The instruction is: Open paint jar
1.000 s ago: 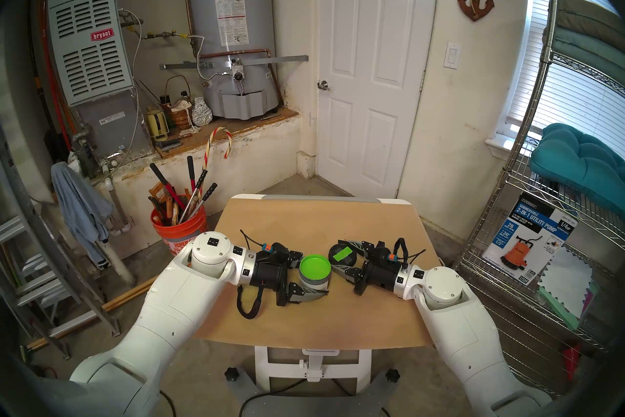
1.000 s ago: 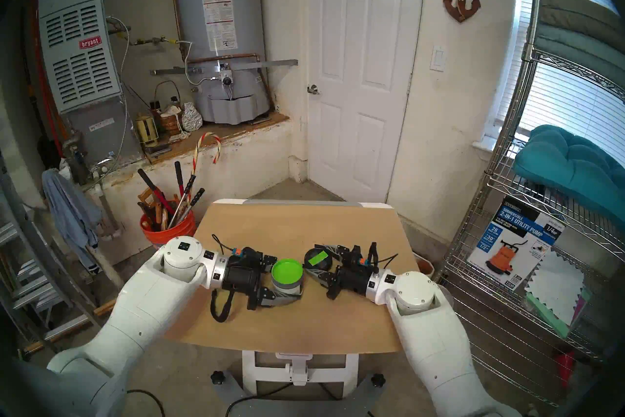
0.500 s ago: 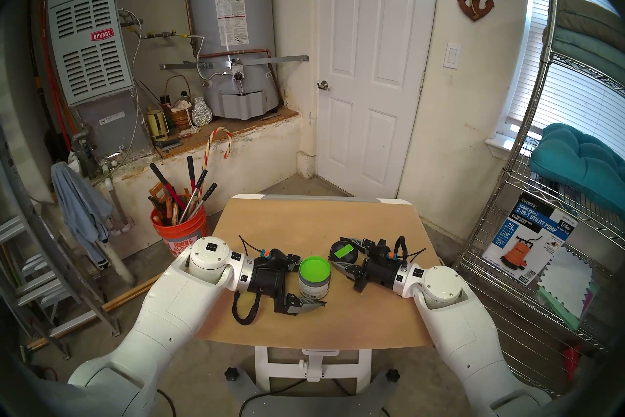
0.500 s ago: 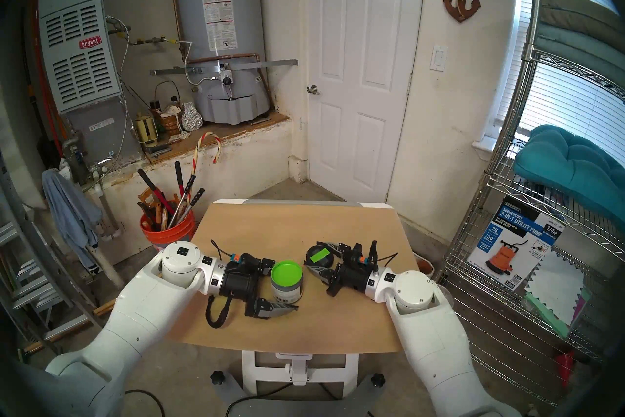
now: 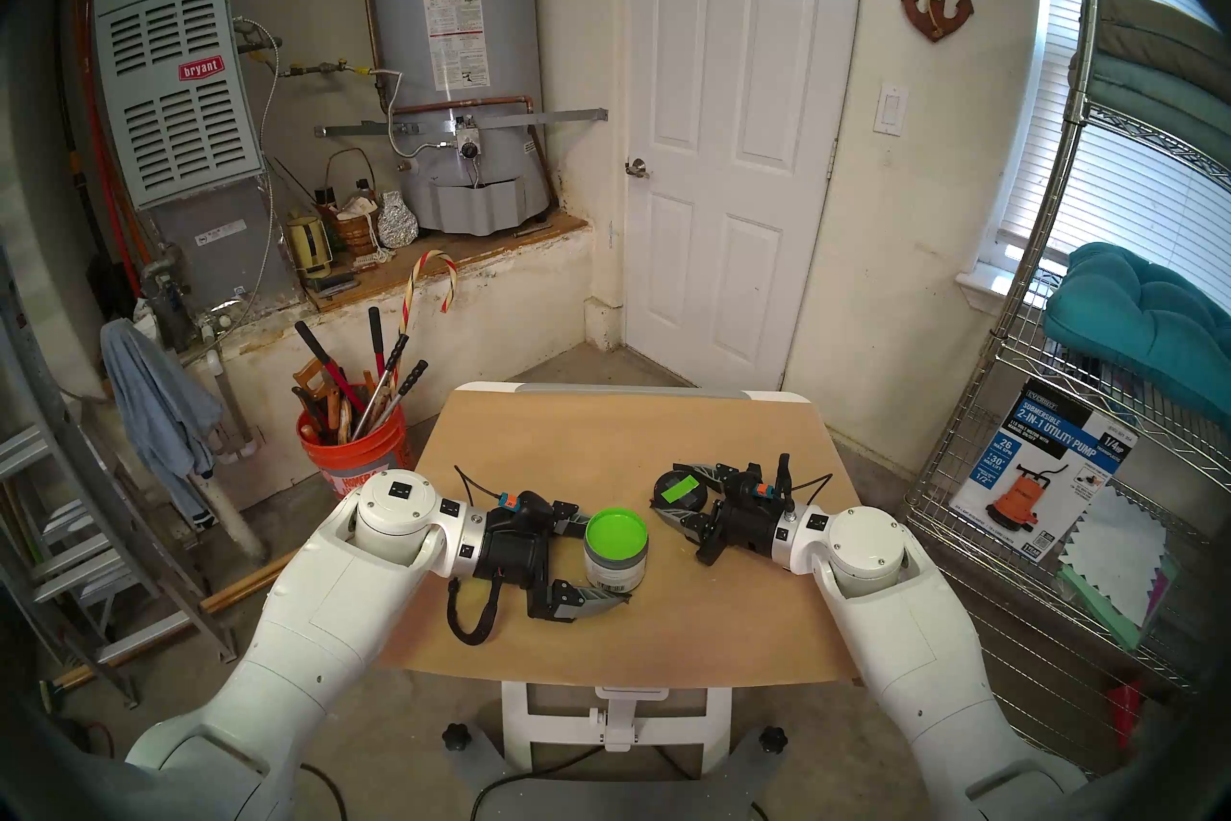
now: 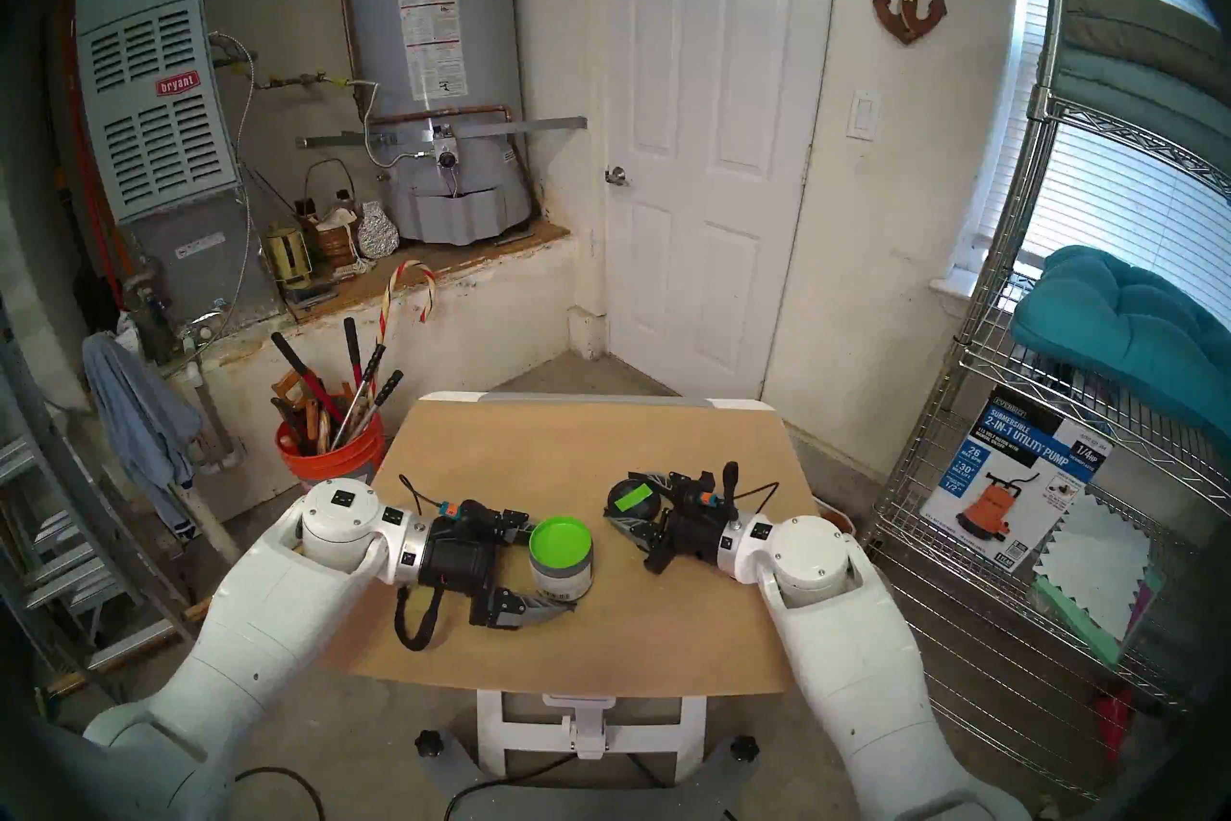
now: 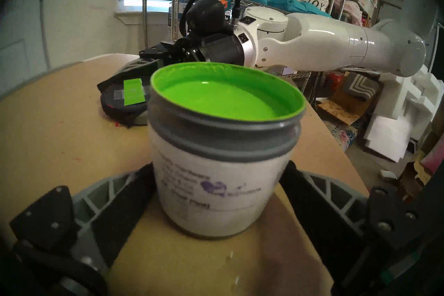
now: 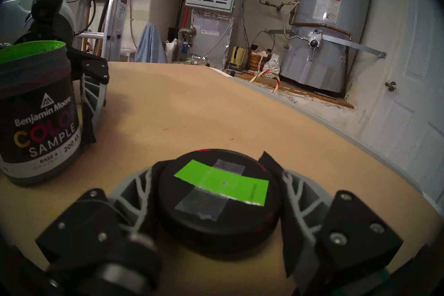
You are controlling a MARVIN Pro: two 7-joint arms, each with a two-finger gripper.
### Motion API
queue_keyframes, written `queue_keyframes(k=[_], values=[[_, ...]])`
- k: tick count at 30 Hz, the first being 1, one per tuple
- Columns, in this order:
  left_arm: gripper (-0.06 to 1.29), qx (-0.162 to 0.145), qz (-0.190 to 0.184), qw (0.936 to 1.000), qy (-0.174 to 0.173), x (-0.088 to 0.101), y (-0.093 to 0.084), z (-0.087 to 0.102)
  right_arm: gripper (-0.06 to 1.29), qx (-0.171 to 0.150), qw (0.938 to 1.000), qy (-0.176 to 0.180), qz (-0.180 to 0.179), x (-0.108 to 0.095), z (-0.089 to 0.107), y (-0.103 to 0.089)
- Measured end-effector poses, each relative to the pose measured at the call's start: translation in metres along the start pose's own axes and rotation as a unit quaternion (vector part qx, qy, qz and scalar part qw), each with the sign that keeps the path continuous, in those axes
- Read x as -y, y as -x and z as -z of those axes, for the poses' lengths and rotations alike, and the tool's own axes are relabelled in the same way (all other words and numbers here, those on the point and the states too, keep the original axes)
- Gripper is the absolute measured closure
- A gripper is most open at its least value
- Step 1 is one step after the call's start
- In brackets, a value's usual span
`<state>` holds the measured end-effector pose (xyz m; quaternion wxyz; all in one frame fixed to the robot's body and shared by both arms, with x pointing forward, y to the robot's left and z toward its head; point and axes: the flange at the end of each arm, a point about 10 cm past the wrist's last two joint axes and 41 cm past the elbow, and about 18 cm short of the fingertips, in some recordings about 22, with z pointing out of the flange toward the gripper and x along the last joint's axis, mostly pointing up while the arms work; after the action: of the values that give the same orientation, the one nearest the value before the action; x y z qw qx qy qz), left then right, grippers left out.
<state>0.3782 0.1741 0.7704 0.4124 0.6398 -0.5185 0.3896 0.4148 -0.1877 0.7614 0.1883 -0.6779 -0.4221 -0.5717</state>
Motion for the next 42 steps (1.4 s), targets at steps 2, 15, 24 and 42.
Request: queue_keyframes(k=[2, 15, 24, 42], values=[[0.01, 0.000, 0.001, 1.0000, -0.001, 0.000, 0.000, 0.002, 0.50, 0.003, 1.0000, 0.003, -0.001, -0.001, 0.000, 0.000], [0.01, -0.004, 0.003, 1.0000, -0.002, -0.006, -0.006, 0.014, 0.34, 0.023, 0.9993, 0.000, -0.031, -0.009, 0.002, -0.002], [0.01, -0.007, 0.003, 1.0000, -0.003, -0.013, -0.011, 0.025, 0.04, 0.025, 0.9981, 0.008, -0.056, -0.016, 0.012, 0.000], [0.01, 0.007, 0.001, 0.9996, -0.029, -0.014, -0.007, 0.031, 0.04, 0.002, 0.9974, 0.034, -0.064, -0.019, 0.016, -0.005]])
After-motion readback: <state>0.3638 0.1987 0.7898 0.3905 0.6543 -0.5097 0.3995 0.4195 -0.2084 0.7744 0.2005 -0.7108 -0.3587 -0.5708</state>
